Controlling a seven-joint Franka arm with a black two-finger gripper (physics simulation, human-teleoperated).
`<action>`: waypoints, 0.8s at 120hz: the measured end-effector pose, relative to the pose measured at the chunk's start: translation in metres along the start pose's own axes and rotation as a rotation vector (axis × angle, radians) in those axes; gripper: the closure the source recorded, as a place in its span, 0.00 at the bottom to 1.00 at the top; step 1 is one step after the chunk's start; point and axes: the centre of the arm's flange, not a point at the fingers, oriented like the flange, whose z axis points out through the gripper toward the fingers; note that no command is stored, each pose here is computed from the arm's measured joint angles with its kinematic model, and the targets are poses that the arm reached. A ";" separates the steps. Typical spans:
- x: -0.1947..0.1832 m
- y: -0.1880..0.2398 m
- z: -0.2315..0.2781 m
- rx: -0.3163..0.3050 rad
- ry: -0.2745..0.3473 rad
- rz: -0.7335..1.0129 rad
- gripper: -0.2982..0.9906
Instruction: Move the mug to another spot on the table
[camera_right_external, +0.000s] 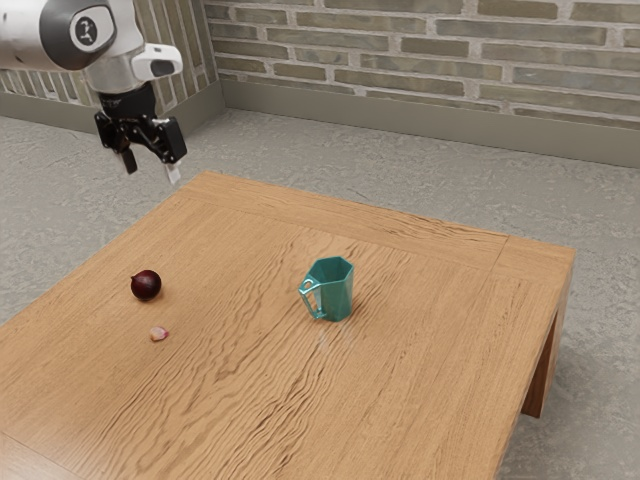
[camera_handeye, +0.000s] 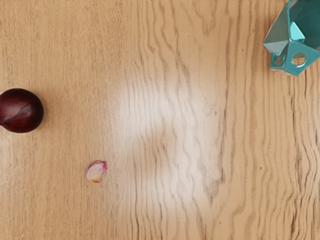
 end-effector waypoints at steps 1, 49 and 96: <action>0.000 0.000 0.000 0.001 0.001 0.000 0.25; -0.028 0.079 0.068 -0.011 -0.029 0.096 0.25; -0.001 0.155 0.200 -0.067 -0.087 0.097 0.25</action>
